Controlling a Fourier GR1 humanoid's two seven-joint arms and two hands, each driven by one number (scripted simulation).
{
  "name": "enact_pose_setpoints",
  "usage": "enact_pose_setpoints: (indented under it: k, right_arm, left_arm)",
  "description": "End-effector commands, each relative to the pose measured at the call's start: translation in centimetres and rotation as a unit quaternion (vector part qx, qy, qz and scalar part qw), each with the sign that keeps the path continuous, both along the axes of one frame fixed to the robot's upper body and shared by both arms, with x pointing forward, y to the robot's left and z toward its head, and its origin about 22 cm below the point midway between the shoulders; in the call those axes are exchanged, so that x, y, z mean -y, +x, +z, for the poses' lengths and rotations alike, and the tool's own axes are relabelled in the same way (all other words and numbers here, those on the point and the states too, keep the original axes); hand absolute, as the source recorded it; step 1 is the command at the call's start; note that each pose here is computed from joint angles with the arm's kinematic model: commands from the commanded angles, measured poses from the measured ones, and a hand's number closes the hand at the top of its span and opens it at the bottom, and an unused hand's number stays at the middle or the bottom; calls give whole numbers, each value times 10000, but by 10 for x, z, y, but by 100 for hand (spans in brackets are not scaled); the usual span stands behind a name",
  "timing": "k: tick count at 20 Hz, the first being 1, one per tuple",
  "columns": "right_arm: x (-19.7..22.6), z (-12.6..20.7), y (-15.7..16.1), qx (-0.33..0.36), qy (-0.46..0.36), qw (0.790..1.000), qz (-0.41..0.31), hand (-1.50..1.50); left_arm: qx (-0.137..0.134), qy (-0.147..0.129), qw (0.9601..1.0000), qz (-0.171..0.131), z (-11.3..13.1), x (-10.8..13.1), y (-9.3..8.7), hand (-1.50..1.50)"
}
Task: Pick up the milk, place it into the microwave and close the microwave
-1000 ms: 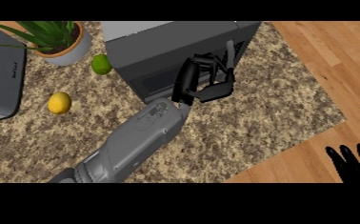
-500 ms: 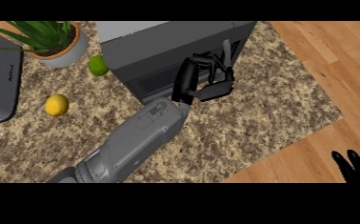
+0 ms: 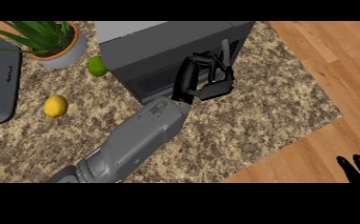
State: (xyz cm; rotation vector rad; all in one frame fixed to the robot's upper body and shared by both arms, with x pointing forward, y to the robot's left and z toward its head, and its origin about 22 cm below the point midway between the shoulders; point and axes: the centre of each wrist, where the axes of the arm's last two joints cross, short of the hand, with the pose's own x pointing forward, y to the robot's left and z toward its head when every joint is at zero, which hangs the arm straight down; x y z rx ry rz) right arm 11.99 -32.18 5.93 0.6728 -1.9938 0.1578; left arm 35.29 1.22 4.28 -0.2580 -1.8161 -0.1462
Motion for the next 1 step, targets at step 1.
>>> enact_pose_setpoints:
  k: [1]
  right_arm:
    - [2,4,-3,22,-8,9999,141,-150]
  left_arm:
    - [-16,41,9999,108,16,0,18,150]
